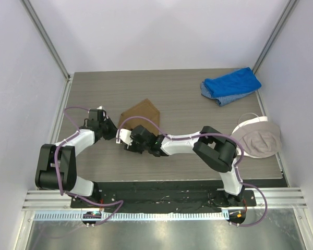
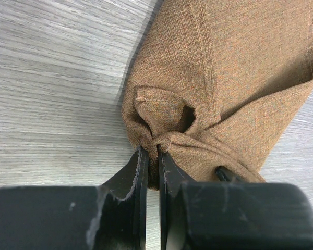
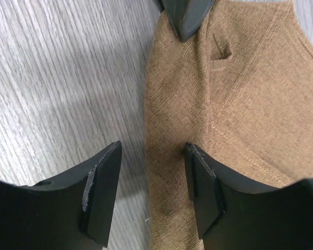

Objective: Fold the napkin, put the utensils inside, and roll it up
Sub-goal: Roll the napkin with the utensil

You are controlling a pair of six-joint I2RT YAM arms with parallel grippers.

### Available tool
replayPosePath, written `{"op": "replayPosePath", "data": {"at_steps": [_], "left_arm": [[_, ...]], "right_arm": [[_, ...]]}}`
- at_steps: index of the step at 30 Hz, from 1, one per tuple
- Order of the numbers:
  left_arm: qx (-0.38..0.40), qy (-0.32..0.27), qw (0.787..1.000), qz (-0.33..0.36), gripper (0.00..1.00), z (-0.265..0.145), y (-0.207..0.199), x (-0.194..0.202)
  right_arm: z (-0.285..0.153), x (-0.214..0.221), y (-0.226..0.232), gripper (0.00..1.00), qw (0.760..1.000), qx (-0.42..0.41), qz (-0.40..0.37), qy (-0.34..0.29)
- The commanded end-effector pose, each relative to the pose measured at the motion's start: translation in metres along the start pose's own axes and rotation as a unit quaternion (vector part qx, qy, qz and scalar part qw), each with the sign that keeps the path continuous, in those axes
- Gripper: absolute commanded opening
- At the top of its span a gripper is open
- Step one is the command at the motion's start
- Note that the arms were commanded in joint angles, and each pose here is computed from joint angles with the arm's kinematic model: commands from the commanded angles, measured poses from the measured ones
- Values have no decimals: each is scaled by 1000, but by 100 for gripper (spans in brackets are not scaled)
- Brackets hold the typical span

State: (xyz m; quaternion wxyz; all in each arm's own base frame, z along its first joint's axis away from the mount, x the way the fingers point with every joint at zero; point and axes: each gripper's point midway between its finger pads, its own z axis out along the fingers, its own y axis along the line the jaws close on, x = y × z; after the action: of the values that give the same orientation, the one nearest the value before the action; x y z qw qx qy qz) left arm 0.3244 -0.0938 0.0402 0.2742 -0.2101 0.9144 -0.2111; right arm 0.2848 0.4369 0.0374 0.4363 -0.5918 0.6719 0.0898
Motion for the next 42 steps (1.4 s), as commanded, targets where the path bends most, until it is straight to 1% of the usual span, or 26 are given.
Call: {"op": "replayPosePath", "data": {"at_steps": [1,3,5,6,7,8,10,11,13,15,16,17,18,19,21,22,23,25,28,31,32,34,36,37,38,42], "left_arm": [[-3,16,1000,3,0,0,1,3],[1,16,1000,6,0,0,0,3],[5,16,1000,8,0,0,-2,3],[9,18,1000,7,0,0,-3,4],[13,15,1000,10,0,1,-4,3],[17,13,1000,10,0,0,-6,1],[25,12,1000,13,0,0,-9,1],[30,11,999,14,0,-1,-11,0],[38,8,999,16,0,-1,-14,-1],[44,2,999,17,1,-3,-17,-4],[43,-7,999,17,3,-5,-18,-8],[41,-14,999,16,10,-6,-18,-11],[38,-20,999,16,13,-7,-17,-12],[35,-34,999,19,21,-11,-18,-17],[28,-47,998,19,32,-15,-15,-20],[28,-53,998,19,40,-17,-14,-20],[27,-64,997,21,44,-20,-14,-22],[29,-74,997,20,53,-24,-13,-23],[31,-81,996,21,59,-28,-11,-20],[25,-83,996,18,64,-28,-6,-16],[28,-79,996,19,65,-28,-6,-13],[33,-74,997,14,69,-27,-5,-8],[48,-74,996,11,72,-27,-9,-6],[46,-65,997,4,73,-26,-5,1],[55,-72,996,5,74,-26,-9,-1],[46,-67,997,-2,74,-19,-1,5]], "right_arm": [[7,-6,-13,58,1000,12,-8,-3],[10,-1,-15,57,1000,5,-1,6],[13,7,-9,55,999,-24,7,24],[14,12,-10,52,999,-32,15,33],[12,23,-2,51,997,-56,21,57],[13,19,0,49,996,-73,27,54],[13,36,6,44,990,-99,43,86],[14,34,8,42,989,-113,50,85],[13,47,15,35,983,-134,63,110],[14,50,24,29,977,-162,80,116],[11,52,26,24,973,-174,88,124],[9,51,32,22,968,-192,103,125],[8,51,35,20,965,-202,112,127],[5,53,35,17,960,-212,126,134],[-1,49,42,14,947,-243,165,130],[-4,47,44,12,941,-256,179,133],[-6,45,41,11,933,-266,203,132],[-13,33,45,11,919,-298,225,124],[-18,22,37,8,909,-307,253,127],[-22,13,34,7,893,-330,277,132],[-20,16,33,7,886,-336,288,137],[-25,5,32,6,872,-359,307,132],[-24,5,31,7,858,-375,326,131],[-24,3,32,6,849,-388,336,126],[-21,6,33,7,844,-390,344,130],[-14,12,30,7,834,-393,363,134]]}}
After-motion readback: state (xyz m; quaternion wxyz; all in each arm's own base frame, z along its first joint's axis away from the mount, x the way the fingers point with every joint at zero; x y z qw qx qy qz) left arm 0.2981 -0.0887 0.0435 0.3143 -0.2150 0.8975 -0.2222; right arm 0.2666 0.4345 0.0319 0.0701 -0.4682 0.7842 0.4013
